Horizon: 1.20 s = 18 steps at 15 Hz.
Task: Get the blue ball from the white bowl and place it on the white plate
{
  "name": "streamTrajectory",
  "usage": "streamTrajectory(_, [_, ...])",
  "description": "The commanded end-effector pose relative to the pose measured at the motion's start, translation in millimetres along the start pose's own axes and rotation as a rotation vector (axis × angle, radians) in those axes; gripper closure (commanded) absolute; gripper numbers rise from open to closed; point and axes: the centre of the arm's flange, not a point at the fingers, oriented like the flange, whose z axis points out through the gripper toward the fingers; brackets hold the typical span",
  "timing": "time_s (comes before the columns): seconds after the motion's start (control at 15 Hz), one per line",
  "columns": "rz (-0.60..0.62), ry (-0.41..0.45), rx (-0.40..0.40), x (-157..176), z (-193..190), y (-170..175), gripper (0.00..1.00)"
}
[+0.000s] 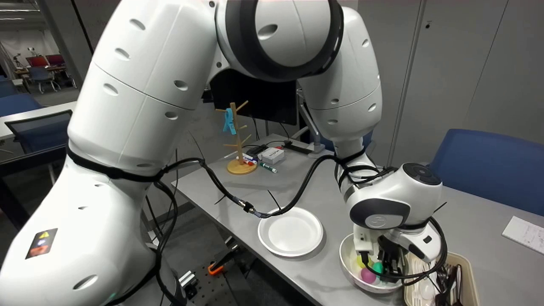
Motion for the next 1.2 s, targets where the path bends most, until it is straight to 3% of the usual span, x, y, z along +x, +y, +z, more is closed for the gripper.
streamTrajectory(0.0, [0.026,0.01,0.009,-0.1,-1.1,0.2,0.68])
streamTrajectory(0.13, [0.028,0.011,0.008,-1.3,-3.2,-0.4,0.82])
streamTrajectory(0.47, [0.009,0.006,0.004,-10.6,-21.2,-2.2,0.82])
streamTrajectory(0.73, [-0.056,0.018,0.004,-29.9,-60.1,-8.5,0.82])
streamTrajectory(1.13, [-0.226,0.001,0.03,-84.9,-122.2,-21.9,0.82])
